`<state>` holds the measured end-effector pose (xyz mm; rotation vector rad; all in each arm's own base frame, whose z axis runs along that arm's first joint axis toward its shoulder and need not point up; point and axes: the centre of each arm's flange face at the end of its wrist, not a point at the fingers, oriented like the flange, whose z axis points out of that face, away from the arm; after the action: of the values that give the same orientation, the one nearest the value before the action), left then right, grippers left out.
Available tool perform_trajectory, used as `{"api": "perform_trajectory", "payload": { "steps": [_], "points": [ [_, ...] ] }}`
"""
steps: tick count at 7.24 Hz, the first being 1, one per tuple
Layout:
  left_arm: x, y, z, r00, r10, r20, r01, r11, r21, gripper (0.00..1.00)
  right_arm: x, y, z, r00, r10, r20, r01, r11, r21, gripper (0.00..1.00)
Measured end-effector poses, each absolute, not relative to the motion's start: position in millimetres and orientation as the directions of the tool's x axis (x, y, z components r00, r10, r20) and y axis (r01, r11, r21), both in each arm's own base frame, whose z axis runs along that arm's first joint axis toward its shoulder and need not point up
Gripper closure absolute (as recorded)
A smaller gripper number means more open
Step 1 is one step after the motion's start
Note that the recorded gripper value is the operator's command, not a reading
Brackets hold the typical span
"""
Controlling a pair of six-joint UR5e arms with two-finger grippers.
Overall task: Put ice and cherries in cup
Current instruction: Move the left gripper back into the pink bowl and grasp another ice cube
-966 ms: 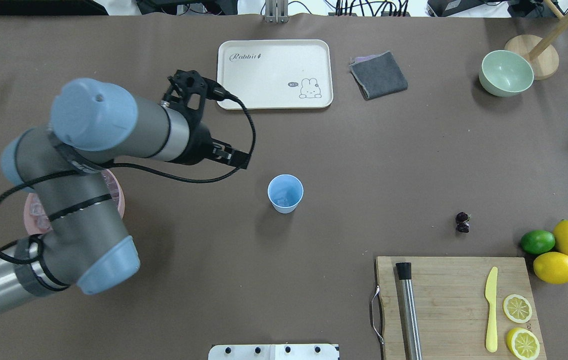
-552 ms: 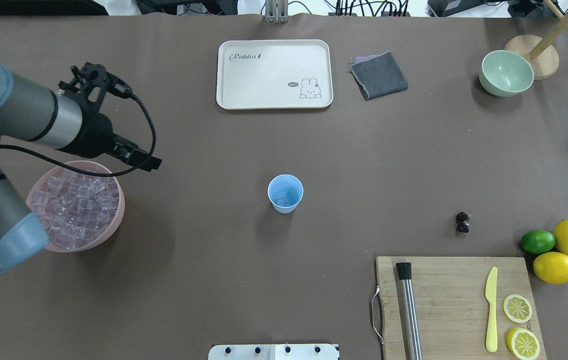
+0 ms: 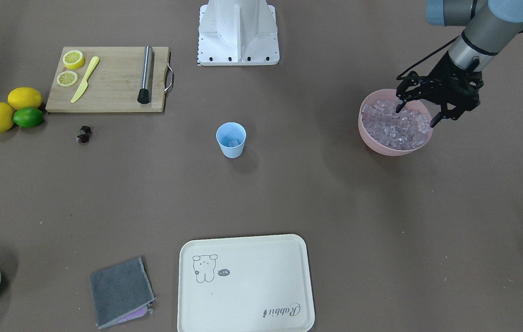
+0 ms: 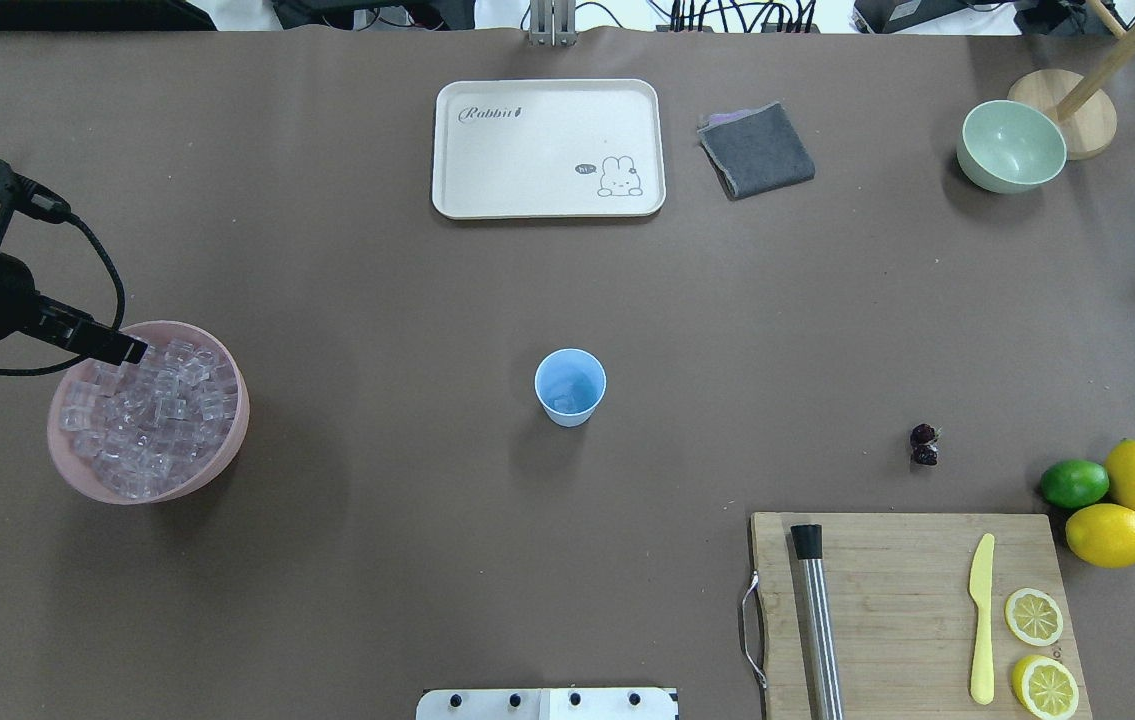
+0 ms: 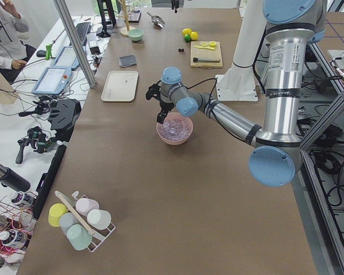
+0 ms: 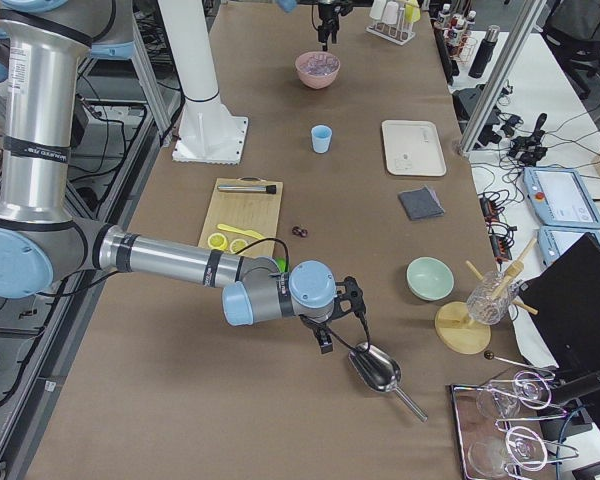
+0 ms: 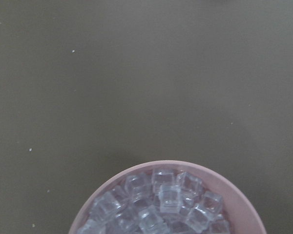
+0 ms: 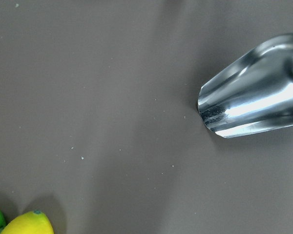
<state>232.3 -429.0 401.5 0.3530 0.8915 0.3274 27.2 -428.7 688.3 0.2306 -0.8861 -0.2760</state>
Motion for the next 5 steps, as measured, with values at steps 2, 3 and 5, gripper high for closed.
{"api": "perform_trajectory", "payload": {
  "steps": [2, 3, 5],
  "points": [
    [235, -423, 408, 0.607, 0.424, -0.672, -0.125, 0.886, 0.446, 0.06, 27, -429, 688, 0.601, -0.331, 0.727, 0.141, 0.94, 0.311, 0.0],
    [238, -422, 414, 0.613, 0.419, -0.67, -0.129, 0.889, 0.439, 0.06, 27, -429, 688, 0.601, -0.331, 0.727, 0.141, 0.94, 0.311, 0.0],
    [244, -425, 429, 0.627, 0.403, -0.667, -0.137, 0.9, 0.415, 0.06, 27, -429, 687, 0.599, -0.332, 0.729, 0.141, 0.94, 0.312, 0.0]
  ]
}}
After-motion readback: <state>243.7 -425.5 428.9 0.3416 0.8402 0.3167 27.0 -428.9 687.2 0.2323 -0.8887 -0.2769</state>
